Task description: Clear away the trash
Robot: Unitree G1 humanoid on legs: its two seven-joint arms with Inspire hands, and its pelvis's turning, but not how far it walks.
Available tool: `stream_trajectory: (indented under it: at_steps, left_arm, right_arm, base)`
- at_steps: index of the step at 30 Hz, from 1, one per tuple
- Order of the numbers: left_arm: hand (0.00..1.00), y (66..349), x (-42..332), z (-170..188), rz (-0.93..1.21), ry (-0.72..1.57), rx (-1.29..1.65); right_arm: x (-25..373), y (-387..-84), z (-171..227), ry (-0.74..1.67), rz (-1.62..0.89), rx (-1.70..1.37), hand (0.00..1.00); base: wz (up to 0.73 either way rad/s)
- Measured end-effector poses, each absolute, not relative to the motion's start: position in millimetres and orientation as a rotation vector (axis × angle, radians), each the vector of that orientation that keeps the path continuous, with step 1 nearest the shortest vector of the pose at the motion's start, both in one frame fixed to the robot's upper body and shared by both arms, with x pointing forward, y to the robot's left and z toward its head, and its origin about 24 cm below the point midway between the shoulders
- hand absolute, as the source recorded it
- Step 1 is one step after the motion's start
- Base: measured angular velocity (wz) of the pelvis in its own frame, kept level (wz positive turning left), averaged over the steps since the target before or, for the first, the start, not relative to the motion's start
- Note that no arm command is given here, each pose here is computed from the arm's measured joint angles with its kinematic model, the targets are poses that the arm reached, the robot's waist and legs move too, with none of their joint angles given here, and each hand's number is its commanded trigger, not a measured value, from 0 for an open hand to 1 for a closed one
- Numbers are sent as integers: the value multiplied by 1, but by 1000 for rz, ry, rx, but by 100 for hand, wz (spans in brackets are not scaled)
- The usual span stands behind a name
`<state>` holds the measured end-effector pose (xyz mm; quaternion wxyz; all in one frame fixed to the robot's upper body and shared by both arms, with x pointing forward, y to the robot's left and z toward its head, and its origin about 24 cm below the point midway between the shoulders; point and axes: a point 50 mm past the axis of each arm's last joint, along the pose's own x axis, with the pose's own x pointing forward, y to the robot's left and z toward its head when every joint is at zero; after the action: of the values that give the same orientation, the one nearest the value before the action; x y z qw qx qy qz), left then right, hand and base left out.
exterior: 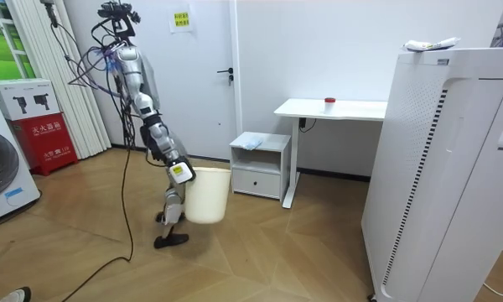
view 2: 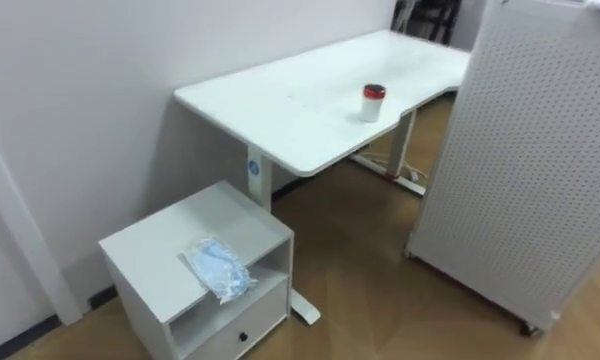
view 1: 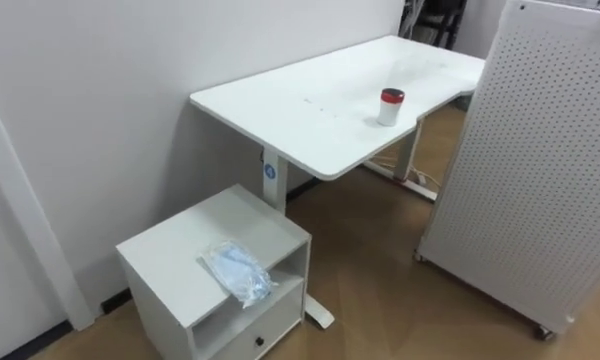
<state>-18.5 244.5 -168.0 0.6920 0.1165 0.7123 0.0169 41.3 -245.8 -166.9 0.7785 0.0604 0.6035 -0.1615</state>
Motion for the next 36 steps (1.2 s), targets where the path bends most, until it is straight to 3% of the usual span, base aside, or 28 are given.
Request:
stream_trajectory:
  at_steps: [7, 14, 18, 27, 36]
  left_arm:
    - [0, 245, -23, -167, 68, 1589, 248]
    - [0, 245, 8, -168, 106, 1466, 228]
    - [0, 247, 51, -165, 135, 1344, 240]
    - [0, 245, 80, -159, 243, 1205, 244]
    - [0, 241, 118, -145, 302, 981, 360]
  right_arm:
    - [33, -249, -167, 1325, -353, 100, 100]
    - [50, -249, -164, 1278, -298, 27, 100]
    - [65, -250, -162, 1253, -274, -21, 100]
    - [89, -254, -155, 1145, -278, -26, 100]
    - [87, -248, -157, 1123, -266, -27, 100]
  base:
    - [-48]
    - [-24]
    - [22]
    - [4]
    - [16]
